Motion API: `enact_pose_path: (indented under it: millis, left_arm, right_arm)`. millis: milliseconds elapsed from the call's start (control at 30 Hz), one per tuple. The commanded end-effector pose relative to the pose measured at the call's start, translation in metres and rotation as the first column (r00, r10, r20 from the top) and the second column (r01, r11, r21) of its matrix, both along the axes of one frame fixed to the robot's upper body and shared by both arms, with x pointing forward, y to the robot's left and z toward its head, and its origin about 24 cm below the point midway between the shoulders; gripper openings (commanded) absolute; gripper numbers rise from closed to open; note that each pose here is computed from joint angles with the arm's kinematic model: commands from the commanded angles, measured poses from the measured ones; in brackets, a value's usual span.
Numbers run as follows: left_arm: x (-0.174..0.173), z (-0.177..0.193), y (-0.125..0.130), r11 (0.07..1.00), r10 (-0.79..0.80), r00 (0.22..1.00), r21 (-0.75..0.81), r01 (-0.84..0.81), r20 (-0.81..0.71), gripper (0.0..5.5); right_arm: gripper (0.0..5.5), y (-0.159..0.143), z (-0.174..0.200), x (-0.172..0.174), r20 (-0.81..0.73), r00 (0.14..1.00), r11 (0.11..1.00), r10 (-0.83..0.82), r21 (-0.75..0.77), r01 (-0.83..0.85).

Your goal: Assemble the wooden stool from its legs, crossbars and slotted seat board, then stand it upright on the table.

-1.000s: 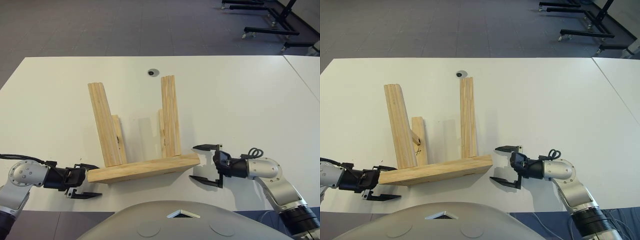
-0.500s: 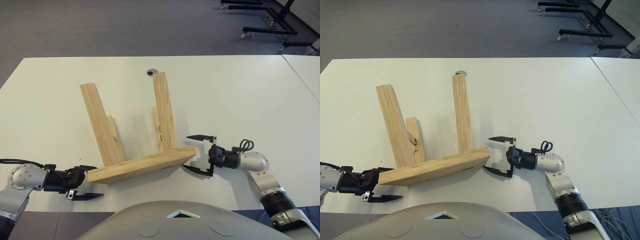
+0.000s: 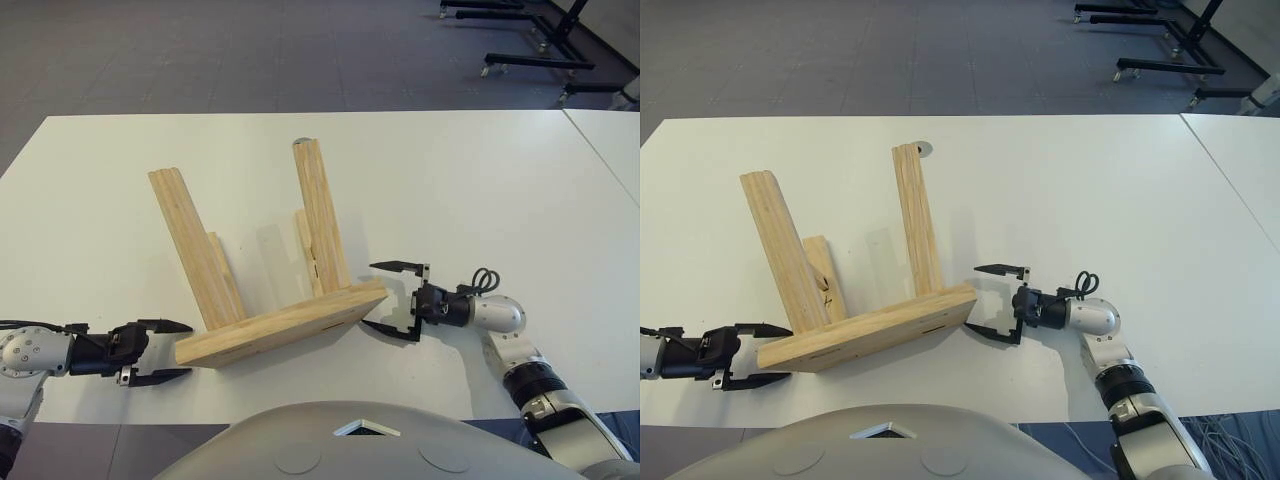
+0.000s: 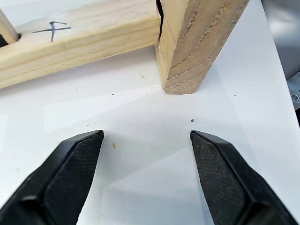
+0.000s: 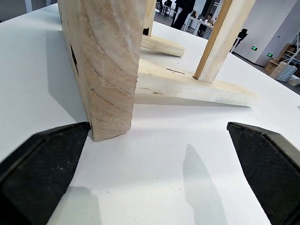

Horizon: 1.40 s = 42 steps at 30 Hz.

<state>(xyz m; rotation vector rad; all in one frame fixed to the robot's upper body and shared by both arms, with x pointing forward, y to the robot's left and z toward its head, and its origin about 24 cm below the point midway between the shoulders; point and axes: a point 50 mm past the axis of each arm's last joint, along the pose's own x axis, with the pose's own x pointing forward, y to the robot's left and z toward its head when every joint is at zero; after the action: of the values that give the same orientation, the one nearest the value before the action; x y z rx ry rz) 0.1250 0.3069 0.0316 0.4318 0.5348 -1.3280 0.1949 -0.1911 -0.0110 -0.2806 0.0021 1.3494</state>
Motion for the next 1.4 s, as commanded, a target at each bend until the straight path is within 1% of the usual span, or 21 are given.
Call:
enact_pose_path:
  millis: [33, 233, 367, 467, 567, 767, 933, 1100, 1400]
  left_arm:
    - [-0.010, -0.015, 0.007, 0.998, 0.010, 0.997, 0.068, -0.005, -0.077, 3.38]
    - [-0.011, -0.016, 0.003, 0.998, 0.015, 0.998, 0.059, -0.011, -0.062, 3.38]
    - [-0.012, -0.016, -0.001, 0.999, 0.023, 0.999, 0.042, -0.021, -0.034, 3.38]
    - [-0.010, -0.016, -0.003, 0.999, 0.020, 1.000, 0.029, -0.019, -0.017, 3.38]
    - [-0.007, -0.015, -0.006, 1.000, 0.012, 1.000, 0.022, -0.012, -0.008, 3.38]
    - [-0.001, -0.016, -0.008, 1.000, 0.007, 1.000, 0.015, -0.007, 0.000, 3.38]
    - [0.000, -0.018, -0.010, 1.000, -0.003, 0.999, -0.017, 0.002, -0.047, 3.38]
    - [0.000, -0.021, -0.010, 0.999, -0.023, 0.995, -0.051, 0.019, -0.094, 3.38]
    - [0.005, -0.020, -0.010, 0.997, -0.055, 0.994, -0.051, 0.050, -0.099, 3.38]
  right_arm:
    - [5.36, -0.014, -0.062, -0.055, -0.521, 0.852, 0.969, 0.060, -0.174, -0.175]
    - [5.36, -0.020, -0.065, -0.060, -0.623, 0.776, 0.962, 0.098, -0.141, -0.235]
    - [5.36, -0.006, -0.030, -0.034, -0.574, 0.800, 0.960, 0.172, -0.083, -0.266]
    - [5.36, -0.005, -0.016, -0.034, -0.587, 0.788, 0.960, 0.186, -0.063, -0.274]
    - [5.36, -0.006, -0.011, -0.036, -0.601, 0.777, 0.957, 0.190, -0.064, -0.284]
    - [5.36, -0.012, -0.010, -0.018, -0.520, 0.844, 0.966, 0.128, -0.127, -0.225]
    - [5.36, -0.012, -0.010, -0.016, -0.471, 0.871, 0.967, 0.137, -0.128, -0.221]
    - [5.36, -0.010, -0.010, -0.017, -0.450, 0.881, 0.970, 0.146, -0.111, -0.217]
    - [5.36, -0.009, -0.007, -0.018, -0.378, 0.912, 0.969, 0.159, -0.119, -0.218]
